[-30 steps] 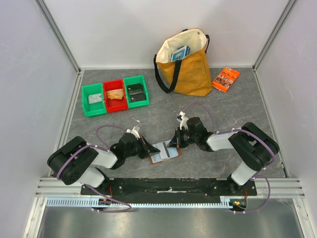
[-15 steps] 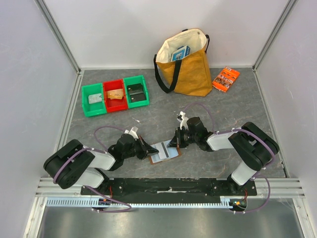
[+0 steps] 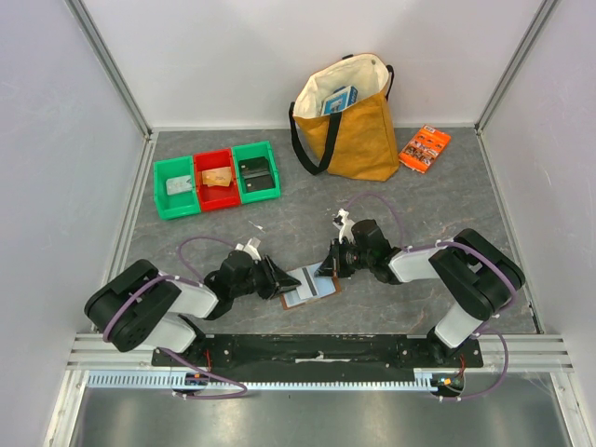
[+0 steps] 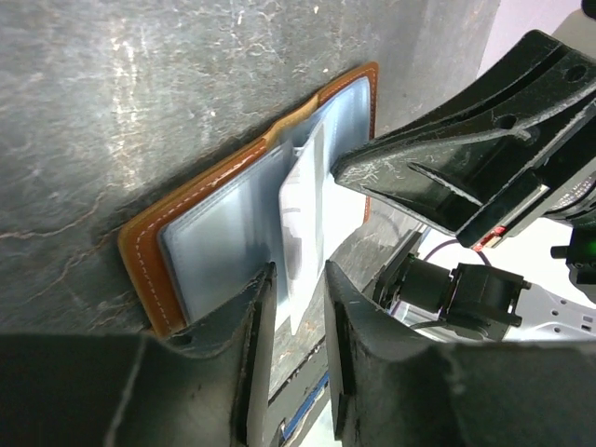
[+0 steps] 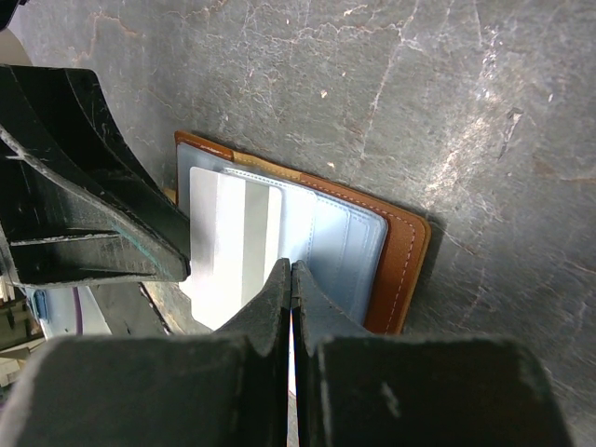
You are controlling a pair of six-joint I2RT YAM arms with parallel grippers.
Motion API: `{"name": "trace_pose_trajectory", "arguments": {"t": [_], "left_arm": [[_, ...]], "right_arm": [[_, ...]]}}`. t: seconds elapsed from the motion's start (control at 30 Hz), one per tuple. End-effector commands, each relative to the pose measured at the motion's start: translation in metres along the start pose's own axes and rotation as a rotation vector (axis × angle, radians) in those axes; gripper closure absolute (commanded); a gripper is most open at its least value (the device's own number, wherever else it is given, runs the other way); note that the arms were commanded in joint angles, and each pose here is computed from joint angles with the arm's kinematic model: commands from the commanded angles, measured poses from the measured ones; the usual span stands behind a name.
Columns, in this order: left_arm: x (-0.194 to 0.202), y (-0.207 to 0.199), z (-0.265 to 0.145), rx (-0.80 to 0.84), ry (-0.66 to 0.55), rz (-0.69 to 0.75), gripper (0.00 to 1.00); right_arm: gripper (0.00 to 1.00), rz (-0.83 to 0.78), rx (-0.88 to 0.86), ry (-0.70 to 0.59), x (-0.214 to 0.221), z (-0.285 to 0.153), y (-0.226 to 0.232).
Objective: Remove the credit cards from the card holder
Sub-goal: Remove the credit card from the card holder.
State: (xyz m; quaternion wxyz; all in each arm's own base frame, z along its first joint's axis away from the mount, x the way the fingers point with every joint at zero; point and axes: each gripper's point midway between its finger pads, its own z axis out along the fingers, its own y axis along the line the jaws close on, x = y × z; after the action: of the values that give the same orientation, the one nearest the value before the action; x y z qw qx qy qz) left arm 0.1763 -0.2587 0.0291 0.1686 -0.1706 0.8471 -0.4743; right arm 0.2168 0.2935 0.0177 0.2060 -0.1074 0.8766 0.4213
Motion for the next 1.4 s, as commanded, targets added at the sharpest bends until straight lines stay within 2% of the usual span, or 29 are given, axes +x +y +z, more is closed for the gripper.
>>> {"name": "trace_pose_trajectory", "arguments": {"t": [0.0,0.13,0.2,0.4,0.47,0.93,1.13,1.27,1.37], "left_arm": [[-0.004,-0.013,0.003,0.047,-0.003,0.013,0.65],[-0.005,-0.014,0.006,0.045,-0.002,0.017,0.64],[-0.005,-0.014,0.008,0.04,0.004,0.016,0.67],[-0.004,-0.01,0.005,0.035,-0.002,-0.001,0.95],[-0.005,-0.009,0.001,0.032,-0.021,-0.006,0.98],[-0.023,0.004,-0.044,-0.114,-0.17,0.121,0.98],[-0.043,-0.014,-0.073,-0.131,-0.274,0.278,0.98],[-0.07,-0.043,-0.098,-0.183,-0.37,0.469,0.98],[-0.088,-0.065,-0.118,-0.244,-0.414,0.61,0.98]], "right_arm": [[1.0,0.031,0.131,0.069,0.024,-0.001,-0.036],[1.0,0.032,0.127,0.074,0.024,0.0,-0.036],[1.0,0.035,0.128,0.074,0.024,0.0,-0.036],[1.0,0.044,0.144,0.085,0.027,0.0,-0.04],[1.0,0.05,0.148,0.087,0.028,0.0,-0.042],[1.0,0.026,0.163,0.04,0.013,-0.009,-0.041],[0.99,-0.023,0.138,-0.011,-0.011,-0.019,-0.019],[0.89,-0.059,0.128,-0.066,-0.035,-0.034,0.002],[0.76,-0.085,0.104,-0.132,-0.06,-0.05,0.027]]}}
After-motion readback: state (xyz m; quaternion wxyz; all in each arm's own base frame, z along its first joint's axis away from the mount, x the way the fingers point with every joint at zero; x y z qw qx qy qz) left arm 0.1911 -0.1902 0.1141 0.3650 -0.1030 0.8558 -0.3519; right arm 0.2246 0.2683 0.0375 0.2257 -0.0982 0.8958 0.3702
